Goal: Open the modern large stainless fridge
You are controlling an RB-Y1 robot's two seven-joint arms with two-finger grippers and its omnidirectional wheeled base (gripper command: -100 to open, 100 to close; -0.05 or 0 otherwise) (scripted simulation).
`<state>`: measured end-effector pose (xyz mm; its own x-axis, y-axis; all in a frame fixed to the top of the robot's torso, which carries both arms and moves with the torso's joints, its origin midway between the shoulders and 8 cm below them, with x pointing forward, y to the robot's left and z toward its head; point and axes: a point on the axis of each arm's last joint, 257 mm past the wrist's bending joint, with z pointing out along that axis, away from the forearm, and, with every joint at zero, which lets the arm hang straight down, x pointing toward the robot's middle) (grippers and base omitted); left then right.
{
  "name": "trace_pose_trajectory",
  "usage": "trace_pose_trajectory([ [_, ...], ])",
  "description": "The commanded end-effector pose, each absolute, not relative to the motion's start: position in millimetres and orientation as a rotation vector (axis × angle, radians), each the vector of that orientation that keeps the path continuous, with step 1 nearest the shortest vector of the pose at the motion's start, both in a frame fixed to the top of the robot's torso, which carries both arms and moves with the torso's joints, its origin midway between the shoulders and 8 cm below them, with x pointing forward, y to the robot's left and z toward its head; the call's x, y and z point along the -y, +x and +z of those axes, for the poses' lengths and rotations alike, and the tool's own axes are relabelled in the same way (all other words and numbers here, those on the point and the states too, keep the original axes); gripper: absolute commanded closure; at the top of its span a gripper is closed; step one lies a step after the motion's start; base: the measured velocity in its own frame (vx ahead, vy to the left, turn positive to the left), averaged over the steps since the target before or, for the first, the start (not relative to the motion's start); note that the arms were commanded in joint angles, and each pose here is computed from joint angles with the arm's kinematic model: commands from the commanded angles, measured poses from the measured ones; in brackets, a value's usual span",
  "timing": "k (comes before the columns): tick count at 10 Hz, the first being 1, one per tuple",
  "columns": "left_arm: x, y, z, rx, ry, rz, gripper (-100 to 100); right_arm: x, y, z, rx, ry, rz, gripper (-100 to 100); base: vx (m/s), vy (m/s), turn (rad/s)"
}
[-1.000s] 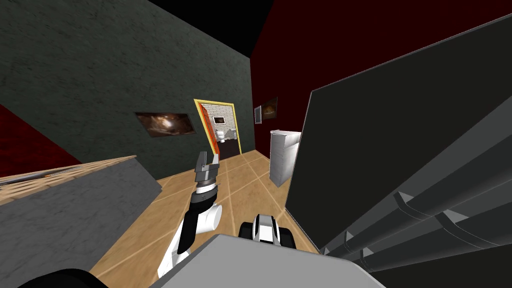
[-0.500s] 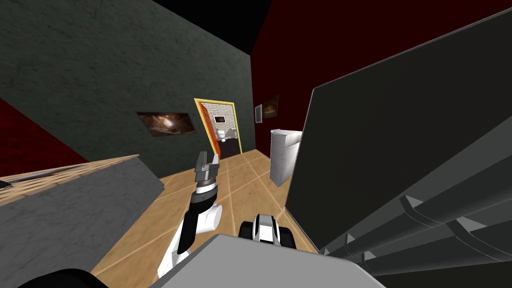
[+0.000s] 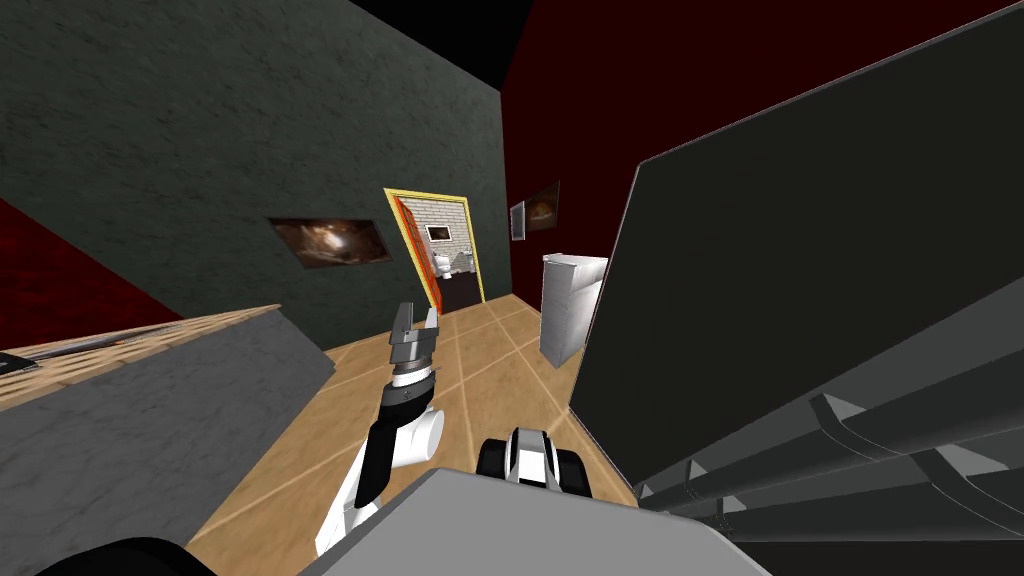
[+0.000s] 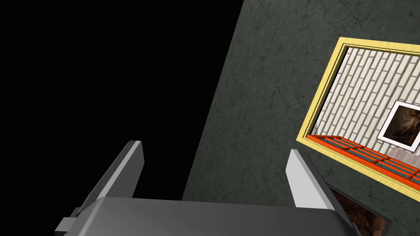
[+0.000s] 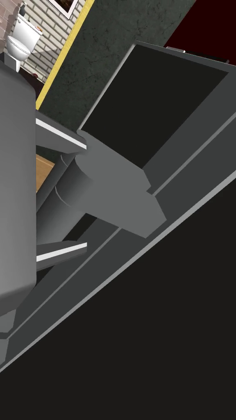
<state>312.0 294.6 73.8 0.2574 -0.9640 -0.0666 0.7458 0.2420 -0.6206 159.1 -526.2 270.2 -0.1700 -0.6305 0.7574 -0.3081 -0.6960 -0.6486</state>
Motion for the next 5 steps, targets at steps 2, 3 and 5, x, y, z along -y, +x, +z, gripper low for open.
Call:
trace_pose_trajectory([
  [2, -295, 312, 74, -0.492, -0.528, -1.235, 0, 502, 183, 267, -0.983, -1.877, -1.881, 100, -0.255, -0.019, 0.082],
  [3, -295, 312, 74, -0.492, -0.528, -1.235, 0, 494, 190, 267, -0.951, -1.881, -1.864, 100, -0.324, 0.017, 0.103],
  [5, -295, 312, 74, -0.492, -0.528, -1.235, 0, 479, 203, 268, -0.886, -1.889, -1.829, 100, -0.301, 0.021, 0.097],
])
